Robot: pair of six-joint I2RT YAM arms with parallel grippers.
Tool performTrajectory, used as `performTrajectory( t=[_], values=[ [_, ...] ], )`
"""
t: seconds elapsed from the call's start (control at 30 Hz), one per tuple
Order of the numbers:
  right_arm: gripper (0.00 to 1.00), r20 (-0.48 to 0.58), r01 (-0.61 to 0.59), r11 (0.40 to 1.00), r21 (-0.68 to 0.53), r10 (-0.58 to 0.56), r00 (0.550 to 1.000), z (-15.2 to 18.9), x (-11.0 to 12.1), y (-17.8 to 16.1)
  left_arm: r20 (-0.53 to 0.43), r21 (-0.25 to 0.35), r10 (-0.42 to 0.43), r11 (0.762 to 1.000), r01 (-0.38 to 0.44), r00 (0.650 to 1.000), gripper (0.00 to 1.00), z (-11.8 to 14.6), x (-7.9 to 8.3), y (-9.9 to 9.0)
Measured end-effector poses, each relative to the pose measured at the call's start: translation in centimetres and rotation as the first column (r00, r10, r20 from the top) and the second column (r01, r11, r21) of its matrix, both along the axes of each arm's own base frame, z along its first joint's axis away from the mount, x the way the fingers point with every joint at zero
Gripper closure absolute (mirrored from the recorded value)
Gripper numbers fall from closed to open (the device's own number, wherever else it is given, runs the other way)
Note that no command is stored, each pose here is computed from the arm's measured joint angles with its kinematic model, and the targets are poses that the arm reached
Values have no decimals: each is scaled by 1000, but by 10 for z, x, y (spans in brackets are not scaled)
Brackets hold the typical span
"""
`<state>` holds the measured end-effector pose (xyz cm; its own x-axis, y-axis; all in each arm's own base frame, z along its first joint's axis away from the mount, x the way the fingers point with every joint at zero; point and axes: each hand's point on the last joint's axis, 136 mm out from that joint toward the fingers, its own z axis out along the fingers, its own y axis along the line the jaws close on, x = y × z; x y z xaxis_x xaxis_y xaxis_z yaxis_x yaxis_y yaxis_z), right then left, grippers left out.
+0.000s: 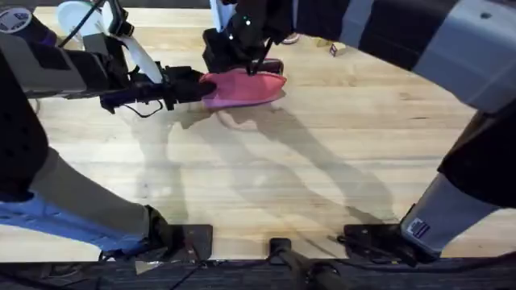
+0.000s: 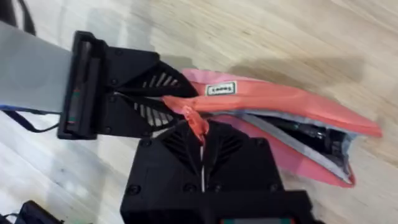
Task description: Unzip the bag, pick up the pens from the table one at a time and place them inside, then zip the bag closed.
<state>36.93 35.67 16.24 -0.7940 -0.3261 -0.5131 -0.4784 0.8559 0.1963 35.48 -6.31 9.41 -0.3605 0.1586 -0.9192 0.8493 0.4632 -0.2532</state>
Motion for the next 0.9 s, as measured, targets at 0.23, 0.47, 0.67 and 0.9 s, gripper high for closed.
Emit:
performTrajectory(
  t=[0.23,0.47,0.67,0.9],
  values=[
    [971,-94,82,996,-29,-85,992,-10,16,-47,1,-5,-6,1000,6,1000,959,1,-1,-2],
    [971,-182,262,960,-96,-276,944,-21,46,-137,0,-4,-8,1000,8,1000,959,1,-1,-3],
    [971,-222,341,933,-117,-359,906,-24,55,-181,-1,-3,-19,1000,19,1000,959,0,-2,-7],
    [971,-166,438,879,-189,-468,868,-25,68,-231,-11,11,-3,1000,3,1000,959,-3,-1,-2]
  ],
)
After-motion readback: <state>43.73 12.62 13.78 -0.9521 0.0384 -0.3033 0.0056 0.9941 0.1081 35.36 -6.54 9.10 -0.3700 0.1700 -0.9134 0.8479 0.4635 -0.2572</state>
